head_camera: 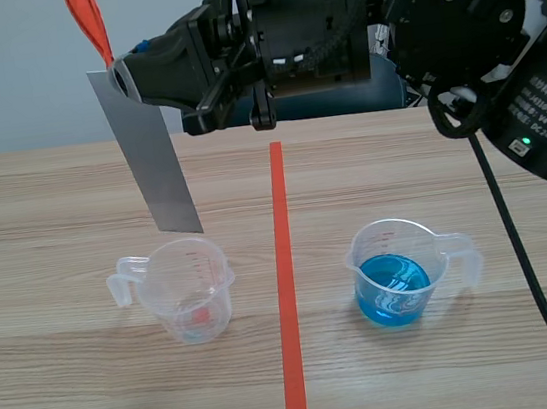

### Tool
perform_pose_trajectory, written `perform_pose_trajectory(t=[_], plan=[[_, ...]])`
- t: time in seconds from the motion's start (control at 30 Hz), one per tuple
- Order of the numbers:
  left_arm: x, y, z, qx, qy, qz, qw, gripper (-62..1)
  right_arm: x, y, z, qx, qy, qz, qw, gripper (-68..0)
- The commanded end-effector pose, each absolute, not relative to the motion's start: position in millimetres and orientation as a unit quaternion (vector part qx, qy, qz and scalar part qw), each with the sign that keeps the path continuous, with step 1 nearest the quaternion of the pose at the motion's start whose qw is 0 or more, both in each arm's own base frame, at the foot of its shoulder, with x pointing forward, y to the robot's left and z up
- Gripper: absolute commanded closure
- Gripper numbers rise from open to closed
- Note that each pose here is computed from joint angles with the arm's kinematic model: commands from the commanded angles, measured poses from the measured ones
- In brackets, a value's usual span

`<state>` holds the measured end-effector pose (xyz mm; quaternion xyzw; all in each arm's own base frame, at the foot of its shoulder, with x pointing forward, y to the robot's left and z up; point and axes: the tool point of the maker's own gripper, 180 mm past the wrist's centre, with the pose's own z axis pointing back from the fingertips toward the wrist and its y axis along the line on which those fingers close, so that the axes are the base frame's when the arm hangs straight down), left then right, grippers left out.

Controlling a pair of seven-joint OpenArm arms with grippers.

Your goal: Do the redox reaction experiment. move the plate over the left beaker

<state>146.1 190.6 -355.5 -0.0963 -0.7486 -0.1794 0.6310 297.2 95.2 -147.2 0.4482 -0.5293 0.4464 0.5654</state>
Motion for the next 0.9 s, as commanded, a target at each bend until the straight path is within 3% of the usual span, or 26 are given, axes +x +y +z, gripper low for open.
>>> perform_pose_trajectory(t=[0.0,0.1,0.3,0.33,0.7,0.87], plan=[[145.8,187.9,-350.1,-0.101,-0.757,-0.176,0.621,-3.3,297.6,99.0,-127.6,0.456,-0.546,0.447,0.543,-0.4],[145.7,187.6,-350.2,-0.101,-0.757,-0.176,0.622,-15.5,295.8,104.1,-126.8,0.458,-0.543,0.449,0.542,-0.4],[145.9,184.5,-345.9,-0.107,-0.766,-0.166,0.612,-59.0,293.4,111.9,-122.8,0.462,-0.547,0.45,0.534,-0.4],[146.9,183.2,-345.6,-0.107,-0.768,-0.164,0.61,-62.3,293.1,113.0,-122.0,0.463,-0.548,0.45,0.533,-0.4],[150.8,179.3,-348.4,-0.107,-0.766,-0.158,0.613,-62.3,289.2,122.2,-122.5,0.464,-0.547,0.454,0.529,-0.4],[154.4,180.3,-369.1,-0.097,-0.729,-0.164,0.657,-62.3,282.9,127.6,-128.0,0.465,-0.537,0.465,0.529,-0.4]])
